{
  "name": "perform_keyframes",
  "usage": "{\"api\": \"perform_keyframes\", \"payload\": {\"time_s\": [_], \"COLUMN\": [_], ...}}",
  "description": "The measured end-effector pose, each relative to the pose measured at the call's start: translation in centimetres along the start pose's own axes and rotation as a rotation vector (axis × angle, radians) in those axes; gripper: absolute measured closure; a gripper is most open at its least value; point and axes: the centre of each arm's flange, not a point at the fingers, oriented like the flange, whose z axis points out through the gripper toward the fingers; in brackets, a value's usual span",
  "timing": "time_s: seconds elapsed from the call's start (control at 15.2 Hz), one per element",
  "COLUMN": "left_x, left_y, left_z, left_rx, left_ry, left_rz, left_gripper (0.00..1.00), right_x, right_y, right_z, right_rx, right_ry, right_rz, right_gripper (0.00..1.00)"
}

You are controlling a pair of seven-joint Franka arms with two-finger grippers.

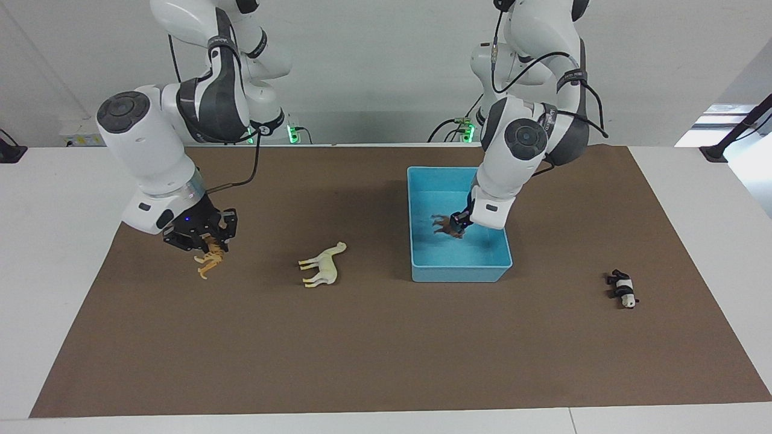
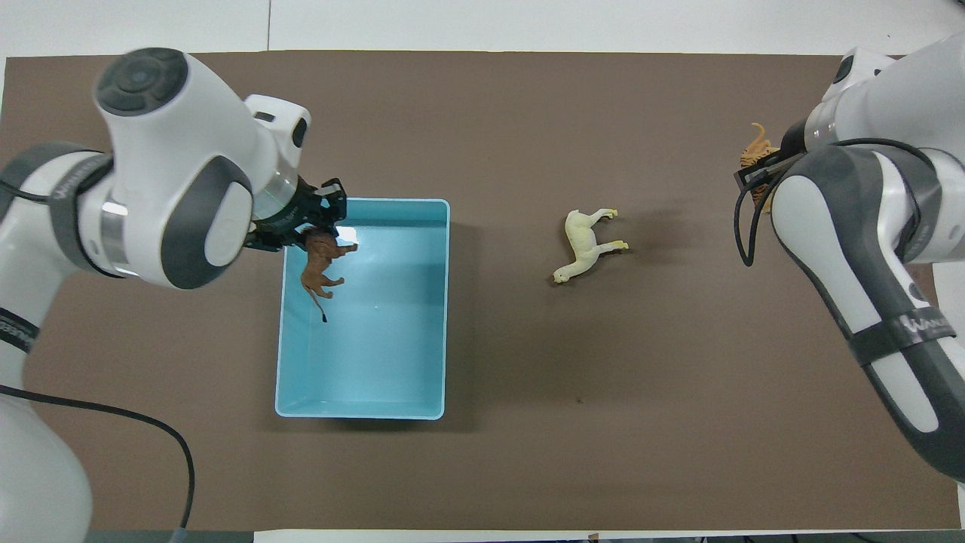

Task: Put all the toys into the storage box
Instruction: 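Place the lion in the box while the left gripper reaches the cow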

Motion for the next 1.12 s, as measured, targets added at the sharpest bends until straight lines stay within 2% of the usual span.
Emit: {"api": "perform_keyframes", "payload": {"time_s": [0.07, 0.2, 0.39, 0.46, 0.59, 0.66, 0.79, 0.92, 1.12], "left_x": [0.8, 3.4, 9.9, 12.1, 15.7, 17.1, 19.0, 20.4, 21.8], "left_y": [-1.1, -4.5, -13.6, -16.9, -22.3, -24.7, -28.6, -30.2, -28.8], "left_z": [-0.6, -1.8, -3.0, -3.5, -4.3, -4.2, -3.4, -1.9, 2.1], "left_rx": [0.014, 0.053, 0.09, 0.084, 0.052, 0.04, 0.034, 0.036, 0.036], "left_ry": [0.026, 0.077, 0.127, 0.165, 0.286, 0.35, 0.434, 0.459, 0.426], "left_rz": [0.015, 0.079, 0.179, 0.19, 0.206, 0.214, 0.218, 0.224, 0.25], "left_gripper": [0.0, 0.0, 0.0, 0.0, 0.0, 0.0, 0.0, 0.0, 0.0], "right_x": [0.3, 1.0, 2.1, 2.1, 2.0, 1.9, 1.8, 1.8, 2.0], "right_y": [-1.4, -5.7, -17.4, -22.2, -30.8, -34.3, -39.4, -43.0, -48.7], "right_z": [-0.3, -1.7, -4.5, -5.2, -5.5, -5.2, -3.8, -1.2, 5.0], "right_rx": [0.002, 0.006, 0.019, 0.027, 0.042, 0.046, 0.048, 0.042, 0.039], "right_ry": [-0.002, -0.003, 0.026, 0.04, 0.057, 0.061, 0.06, 0.052, 0.064], "right_rz": [0.021, 0.079, 0.2, 0.234, 0.282, 0.299, 0.313, 0.316, 0.312], "right_gripper": [0.67, 0.67, 0.67, 0.67, 0.67, 0.67, 0.67, 0.67, 0.67]}}
